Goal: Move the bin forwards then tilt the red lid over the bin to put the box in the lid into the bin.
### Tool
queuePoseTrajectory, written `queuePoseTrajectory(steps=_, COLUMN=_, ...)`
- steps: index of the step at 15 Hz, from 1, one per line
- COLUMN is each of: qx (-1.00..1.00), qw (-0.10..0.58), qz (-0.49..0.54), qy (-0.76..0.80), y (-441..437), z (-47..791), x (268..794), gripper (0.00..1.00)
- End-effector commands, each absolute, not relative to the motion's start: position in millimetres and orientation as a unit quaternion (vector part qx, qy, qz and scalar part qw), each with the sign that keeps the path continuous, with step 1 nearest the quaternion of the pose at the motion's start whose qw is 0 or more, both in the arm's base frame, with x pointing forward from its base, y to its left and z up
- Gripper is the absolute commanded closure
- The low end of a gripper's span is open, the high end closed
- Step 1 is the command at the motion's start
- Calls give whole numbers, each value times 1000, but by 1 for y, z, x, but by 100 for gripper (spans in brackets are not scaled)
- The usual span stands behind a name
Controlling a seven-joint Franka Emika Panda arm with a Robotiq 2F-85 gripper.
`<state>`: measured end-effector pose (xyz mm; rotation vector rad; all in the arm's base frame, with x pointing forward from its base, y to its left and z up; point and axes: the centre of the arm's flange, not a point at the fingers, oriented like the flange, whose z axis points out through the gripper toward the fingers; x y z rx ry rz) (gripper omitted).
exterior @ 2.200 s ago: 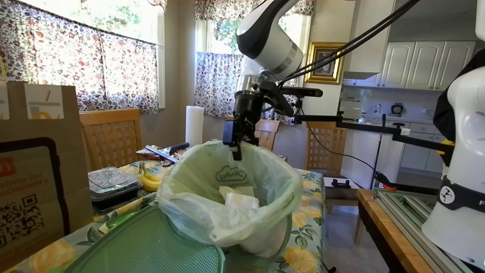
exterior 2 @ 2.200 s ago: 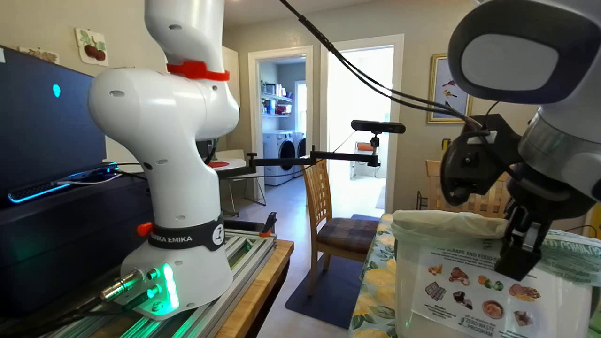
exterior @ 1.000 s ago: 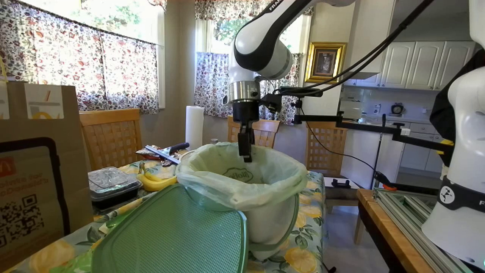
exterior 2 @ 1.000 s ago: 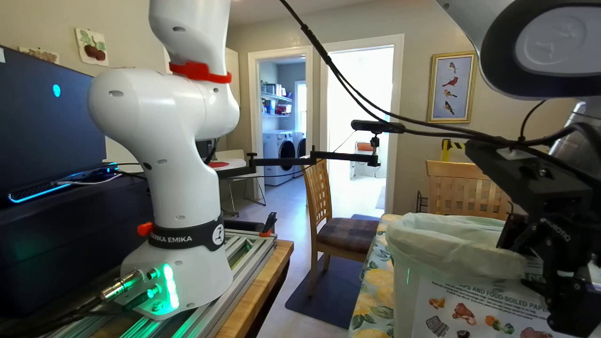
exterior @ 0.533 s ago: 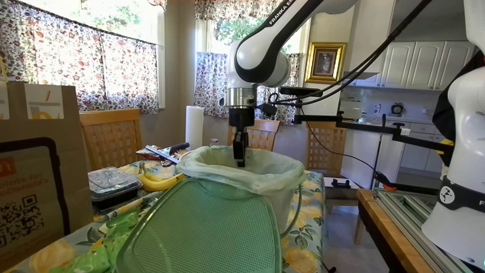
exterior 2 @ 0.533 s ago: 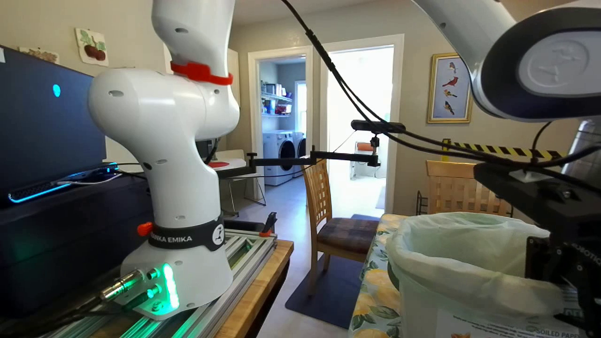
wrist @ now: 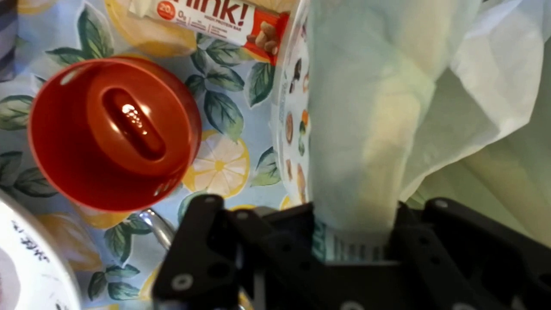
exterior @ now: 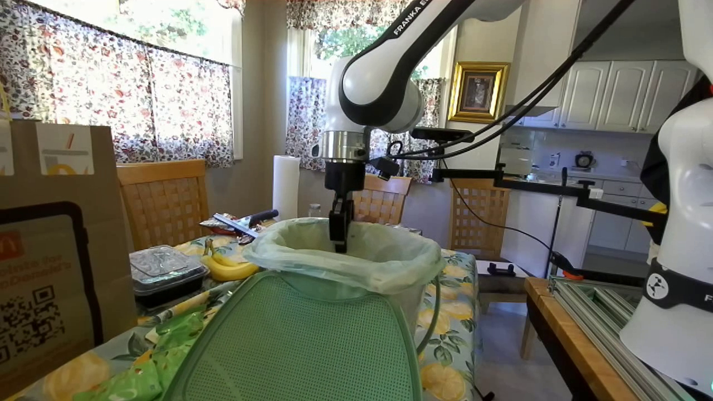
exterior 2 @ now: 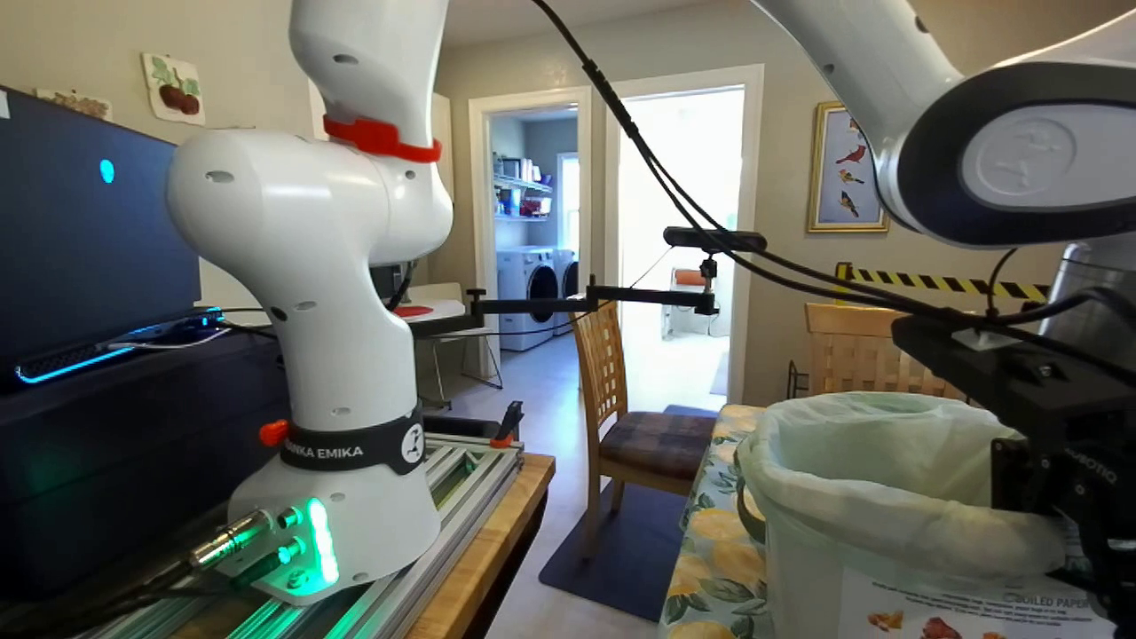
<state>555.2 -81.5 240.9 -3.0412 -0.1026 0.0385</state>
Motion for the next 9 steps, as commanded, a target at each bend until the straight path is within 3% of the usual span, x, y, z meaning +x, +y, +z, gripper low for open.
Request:
queuePoseTrajectory(steps=1, qx=-998, qw=59, qz=17, qy=-30, y=-62, z=227, x=558, gripper=100)
queuePoseTrajectory(steps=4, qx=-998, qw=57, qz=24, qy=-27, y=-55, z=222, x=559, gripper=100)
queuePoseTrajectory(steps=5, qx=-998, qw=57, qz=24, qy=-25, y=-55, z=222, x=558, gripper=75)
queuePoseTrajectory(steps=6, qx=-998, qw=56, qz=24, qy=-16, y=-55, z=224, x=558, gripper=74)
queuePoseTrajectory(steps=9, qx=-996, qw=64, qz=11, qy=68, y=-60, z=240, x=546, gripper=52)
